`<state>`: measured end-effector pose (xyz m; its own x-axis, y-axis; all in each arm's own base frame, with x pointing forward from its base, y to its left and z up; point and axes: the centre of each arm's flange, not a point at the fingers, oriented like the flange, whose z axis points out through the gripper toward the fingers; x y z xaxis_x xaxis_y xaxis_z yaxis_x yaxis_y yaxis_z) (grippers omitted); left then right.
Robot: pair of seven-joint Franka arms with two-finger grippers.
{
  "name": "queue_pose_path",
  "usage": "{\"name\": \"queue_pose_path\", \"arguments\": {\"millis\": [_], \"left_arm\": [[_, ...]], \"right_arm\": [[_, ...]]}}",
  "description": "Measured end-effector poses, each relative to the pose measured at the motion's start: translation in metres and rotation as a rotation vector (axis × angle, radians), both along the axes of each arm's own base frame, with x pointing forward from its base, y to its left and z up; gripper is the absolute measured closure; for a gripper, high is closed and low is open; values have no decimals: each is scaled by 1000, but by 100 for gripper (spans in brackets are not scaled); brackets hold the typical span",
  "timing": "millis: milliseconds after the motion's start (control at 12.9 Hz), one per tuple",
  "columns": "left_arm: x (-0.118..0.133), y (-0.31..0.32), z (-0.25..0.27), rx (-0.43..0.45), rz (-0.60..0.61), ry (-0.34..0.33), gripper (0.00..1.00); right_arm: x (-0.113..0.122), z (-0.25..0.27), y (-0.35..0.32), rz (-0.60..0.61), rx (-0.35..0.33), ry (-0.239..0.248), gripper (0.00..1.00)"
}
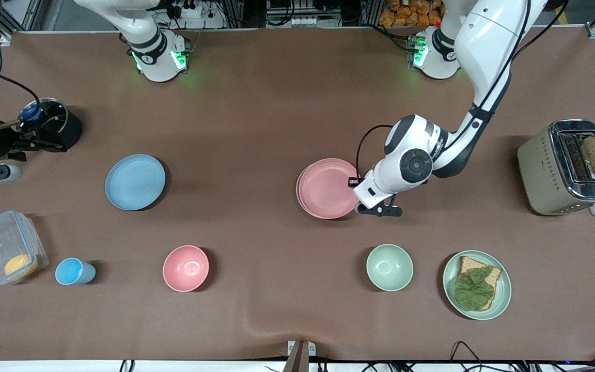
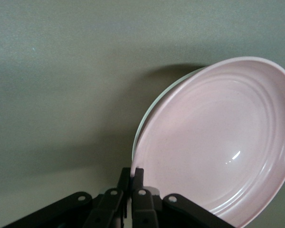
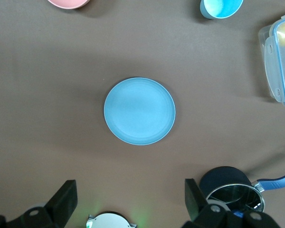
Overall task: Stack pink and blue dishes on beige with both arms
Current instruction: 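Lower the pink plate onto the beige plate and open the left gripper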
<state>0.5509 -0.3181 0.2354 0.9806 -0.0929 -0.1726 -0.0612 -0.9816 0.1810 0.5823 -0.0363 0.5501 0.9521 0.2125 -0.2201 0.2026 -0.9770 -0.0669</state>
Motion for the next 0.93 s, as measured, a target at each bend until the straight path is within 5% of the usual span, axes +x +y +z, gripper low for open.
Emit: {"name": "queue_pose_path", "arguments": {"millis": [928], "left_arm": [[-7,-6,-14,-16,-15,-14,96]], "right_arm": [[4,18,-12,-21,-6,-52,0]]}}
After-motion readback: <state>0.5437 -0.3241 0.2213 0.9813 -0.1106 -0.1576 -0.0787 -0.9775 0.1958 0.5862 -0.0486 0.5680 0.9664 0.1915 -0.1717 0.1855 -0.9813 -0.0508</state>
